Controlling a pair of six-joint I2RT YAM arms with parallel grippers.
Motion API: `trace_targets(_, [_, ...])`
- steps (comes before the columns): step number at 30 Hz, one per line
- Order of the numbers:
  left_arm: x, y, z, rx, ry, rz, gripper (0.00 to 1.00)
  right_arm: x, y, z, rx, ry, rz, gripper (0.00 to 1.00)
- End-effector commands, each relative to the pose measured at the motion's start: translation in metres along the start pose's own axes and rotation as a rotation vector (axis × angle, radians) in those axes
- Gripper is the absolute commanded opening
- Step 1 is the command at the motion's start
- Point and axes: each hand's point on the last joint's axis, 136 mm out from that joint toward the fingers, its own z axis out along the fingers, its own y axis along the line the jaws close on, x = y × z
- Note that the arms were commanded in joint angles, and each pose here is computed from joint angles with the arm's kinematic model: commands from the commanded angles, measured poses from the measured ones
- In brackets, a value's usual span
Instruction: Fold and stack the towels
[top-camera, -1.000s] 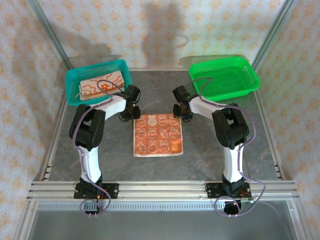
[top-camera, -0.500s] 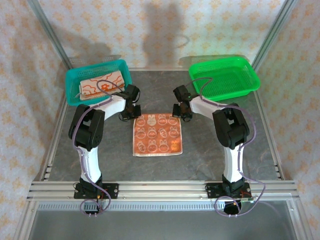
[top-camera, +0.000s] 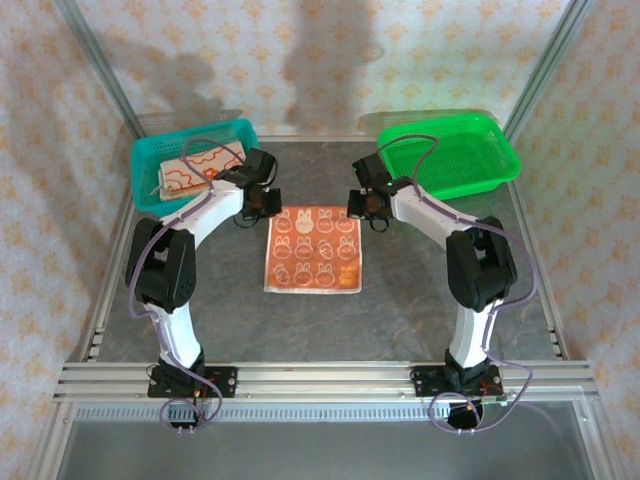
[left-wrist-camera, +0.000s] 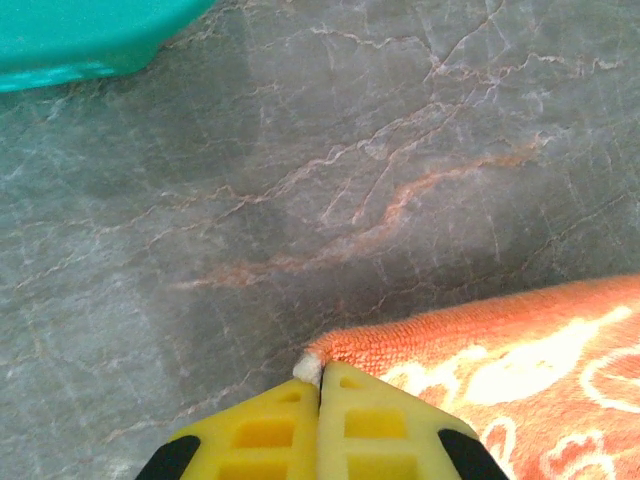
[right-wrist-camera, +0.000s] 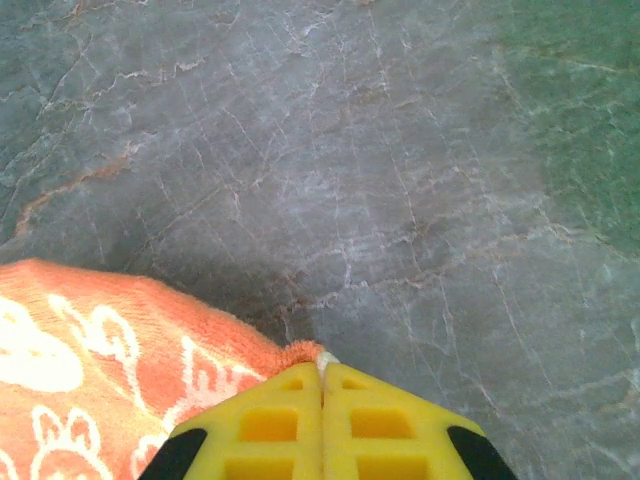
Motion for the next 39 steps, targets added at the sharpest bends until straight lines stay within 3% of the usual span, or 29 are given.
trace_targets(1, [0.007, 0.012, -0.016, -0.033, -0.036, 0.011, 0.00, 0.001, -0.005, -0.022, -0.019, -0.054, 0.015, 0.00])
trace_targets(13, [0.084, 0.028, -0.034, -0.013, -0.119, -0.012, 0.00, 0.079, 0.000, -0.037, -0.081, -0.074, -0.053, 0.00])
trace_targets(14, [0.092, 0.030, -0.033, -0.009, -0.116, -0.019, 0.00, 0.087, 0.001, -0.038, -0.082, -0.075, -0.062, 0.08])
trace_targets(16, [0.105, 0.033, -0.033, -0.001, -0.115, -0.028, 0.29, 0.098, 0.002, -0.041, -0.083, -0.081, -0.066, 0.33])
trace_targets(17, [0.111, 0.034, -0.035, 0.002, -0.115, -0.034, 0.37, 0.103, 0.002, -0.044, -0.082, -0.082, -0.062, 0.42])
trace_targets(19, [0.120, 0.032, -0.041, 0.015, -0.116, -0.046, 0.41, 0.109, 0.003, -0.052, -0.092, -0.094, -0.042, 0.43])
trace_targets(21, [0.127, 0.032, -0.049, 0.018, -0.122, -0.054, 0.57, 0.114, 0.004, -0.059, -0.106, -0.104, -0.021, 0.44])
trace_targets(22, [0.130, 0.032, -0.053, 0.021, -0.121, -0.062, 0.60, 0.116, 0.002, -0.063, -0.102, -0.106, -0.011, 0.45])
trace_targets(28, [0.136, 0.037, -0.055, 0.008, -0.109, -0.087, 0.55, 0.124, -0.006, -0.059, -0.054, -0.061, 0.023, 0.41])
trace_targets(32, [0.140, 0.042, -0.037, -0.038, -0.050, -0.082, 0.45, 0.131, -0.007, -0.044, -0.007, 0.017, 0.029, 0.34])
trace_targets(39, [0.146, 0.036, -0.007, -0.006, 0.035, -0.086, 0.39, 0.141, -0.005, -0.020, 0.020, 0.091, 0.054, 0.30])
